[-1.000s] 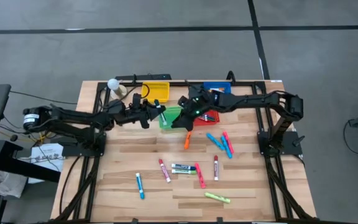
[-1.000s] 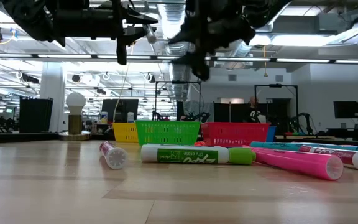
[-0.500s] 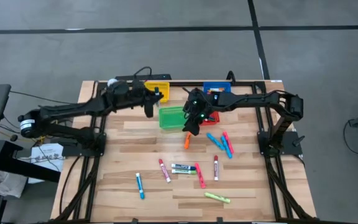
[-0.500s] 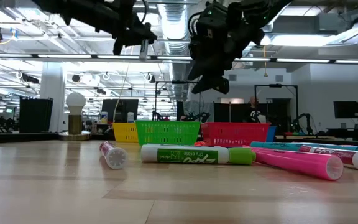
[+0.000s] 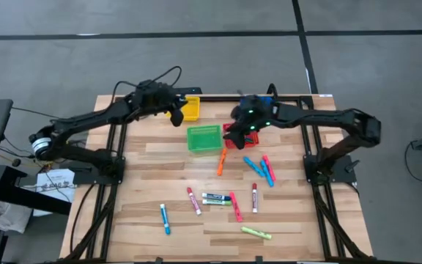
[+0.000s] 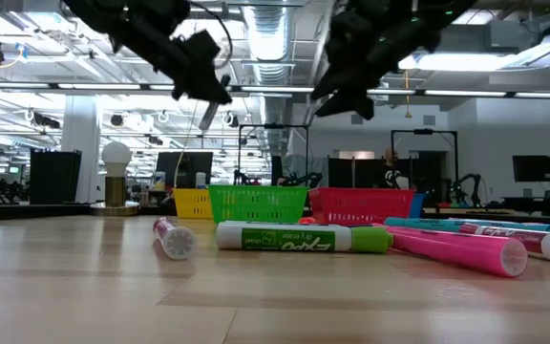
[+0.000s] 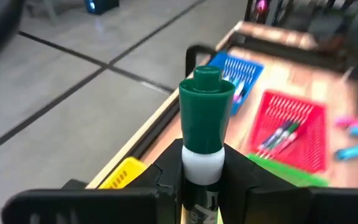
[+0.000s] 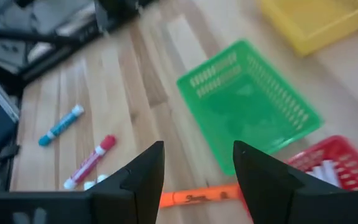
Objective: Pick & Place Markers
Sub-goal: Put the large green marker pen into the yellow bin
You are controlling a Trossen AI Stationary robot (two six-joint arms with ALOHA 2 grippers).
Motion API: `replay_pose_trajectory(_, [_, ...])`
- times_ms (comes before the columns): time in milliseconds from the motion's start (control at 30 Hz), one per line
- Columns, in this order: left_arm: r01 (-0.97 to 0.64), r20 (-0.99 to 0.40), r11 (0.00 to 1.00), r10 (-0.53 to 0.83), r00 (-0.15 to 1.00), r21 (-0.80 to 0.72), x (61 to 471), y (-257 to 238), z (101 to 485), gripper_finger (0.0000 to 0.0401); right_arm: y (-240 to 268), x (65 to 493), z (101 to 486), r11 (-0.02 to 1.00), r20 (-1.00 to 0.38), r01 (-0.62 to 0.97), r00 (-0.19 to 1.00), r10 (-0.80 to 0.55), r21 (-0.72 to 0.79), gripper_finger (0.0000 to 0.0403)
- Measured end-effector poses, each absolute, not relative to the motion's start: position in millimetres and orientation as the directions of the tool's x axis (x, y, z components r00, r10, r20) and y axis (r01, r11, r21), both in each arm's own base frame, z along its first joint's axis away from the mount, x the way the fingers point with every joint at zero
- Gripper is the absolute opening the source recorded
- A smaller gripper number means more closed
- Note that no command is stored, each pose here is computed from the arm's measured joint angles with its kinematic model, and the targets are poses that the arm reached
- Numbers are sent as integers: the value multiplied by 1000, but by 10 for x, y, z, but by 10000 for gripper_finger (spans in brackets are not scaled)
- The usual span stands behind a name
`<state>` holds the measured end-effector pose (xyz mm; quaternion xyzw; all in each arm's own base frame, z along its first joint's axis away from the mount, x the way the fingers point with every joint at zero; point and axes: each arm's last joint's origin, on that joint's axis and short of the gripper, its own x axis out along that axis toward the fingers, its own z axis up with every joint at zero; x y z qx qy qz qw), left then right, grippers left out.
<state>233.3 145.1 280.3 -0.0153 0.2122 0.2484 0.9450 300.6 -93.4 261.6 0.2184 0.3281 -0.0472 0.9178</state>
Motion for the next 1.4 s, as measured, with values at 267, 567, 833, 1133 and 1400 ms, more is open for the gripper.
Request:
replay_pose_trajectory(267, [-409, -509, 892, 448, 735, 193, 2570, 1776, 2533, 61, -896, 2446, 2771, 903, -430, 217, 902, -40, 370, 179])
replay_pose_trajectory(567, [-345, -612, 903, 427, 666, 255, 2735, 2045, 2277, 61, -743, 1888, 2769, 861, -305, 359, 917, -255, 360, 181])
replay_pose_trajectory(833, [-242, -689, 918, 395, 608, 313, 2744, 2109, 2056, 61, -588, 1600, 2752, 857, -159, 344, 939, -306, 384, 183])
replay_pose_trajectory(1133, [-136, -731, 907, 404, 549, 399, 2736, 2174, 1908, 61, -524, 1428, 2729, 851, -36, 294, 950, -310, 436, 178])
replay_pose_trajectory(1400, [-70, -774, 909, 388, 501, 411, 2652, 2229, 1841, 61, -513, 1398, 2702, 837, -53, 300, 949, -311, 458, 182])
